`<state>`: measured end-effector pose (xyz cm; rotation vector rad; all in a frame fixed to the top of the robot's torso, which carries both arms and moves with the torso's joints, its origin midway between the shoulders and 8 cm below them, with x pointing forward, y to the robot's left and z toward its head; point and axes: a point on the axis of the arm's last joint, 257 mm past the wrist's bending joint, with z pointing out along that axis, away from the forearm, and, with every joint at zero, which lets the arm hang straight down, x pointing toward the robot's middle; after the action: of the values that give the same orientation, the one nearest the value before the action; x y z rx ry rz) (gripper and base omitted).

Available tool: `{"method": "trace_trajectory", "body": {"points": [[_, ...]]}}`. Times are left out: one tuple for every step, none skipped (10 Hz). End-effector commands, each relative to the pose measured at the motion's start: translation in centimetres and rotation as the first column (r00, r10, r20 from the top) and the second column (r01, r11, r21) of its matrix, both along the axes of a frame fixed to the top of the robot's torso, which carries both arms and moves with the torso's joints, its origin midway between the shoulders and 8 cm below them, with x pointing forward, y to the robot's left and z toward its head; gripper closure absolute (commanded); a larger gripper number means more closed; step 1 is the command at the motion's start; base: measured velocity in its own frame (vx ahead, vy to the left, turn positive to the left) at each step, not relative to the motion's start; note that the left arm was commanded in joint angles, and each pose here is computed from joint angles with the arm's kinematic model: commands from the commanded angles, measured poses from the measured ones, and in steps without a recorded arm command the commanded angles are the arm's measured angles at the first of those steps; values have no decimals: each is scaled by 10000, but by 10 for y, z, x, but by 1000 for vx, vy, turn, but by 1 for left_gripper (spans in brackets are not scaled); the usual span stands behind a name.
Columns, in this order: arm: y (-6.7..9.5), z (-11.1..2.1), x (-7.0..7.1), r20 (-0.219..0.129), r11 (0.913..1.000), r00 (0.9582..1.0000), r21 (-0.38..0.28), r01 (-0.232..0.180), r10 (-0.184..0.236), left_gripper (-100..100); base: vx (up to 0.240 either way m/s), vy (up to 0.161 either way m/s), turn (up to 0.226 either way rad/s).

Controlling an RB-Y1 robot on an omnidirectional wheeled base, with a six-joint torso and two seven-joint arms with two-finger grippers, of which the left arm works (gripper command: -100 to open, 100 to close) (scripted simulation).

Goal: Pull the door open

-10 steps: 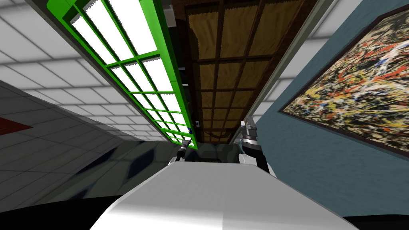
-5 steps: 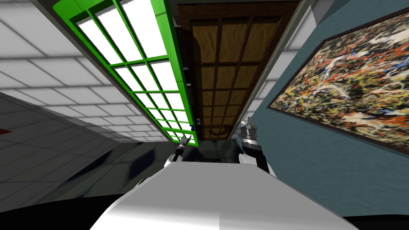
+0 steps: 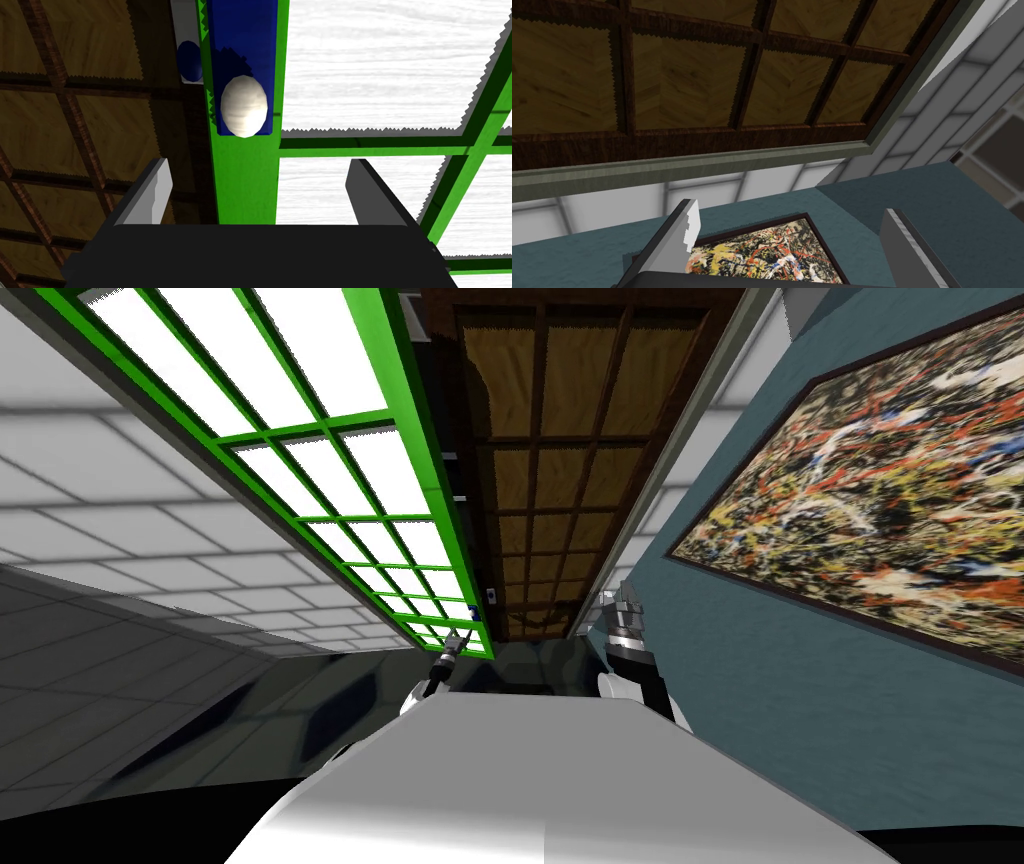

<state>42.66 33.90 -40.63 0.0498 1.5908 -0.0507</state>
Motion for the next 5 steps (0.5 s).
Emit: {"method": "trace_trajectory", "body": {"points": [[5, -5, -4, -106, 9999, 9999, -26, -97, 97, -100, 26, -20, -42], [24, -4, -11, -116, 9993, 9993, -28, -361, 360, -100, 128, -27, -179], [32, -3, -14, -92, 9989, 9989, -30, -470, 469, -100, 186, -36, -159], [32, -3, -14, -92, 9989, 9989, -30, -470, 469, -100, 131, -36, -31], [41, 0, -15, -18, 9983, 9983, -36, -589, 589, -100, 130, -53, -130]]}}
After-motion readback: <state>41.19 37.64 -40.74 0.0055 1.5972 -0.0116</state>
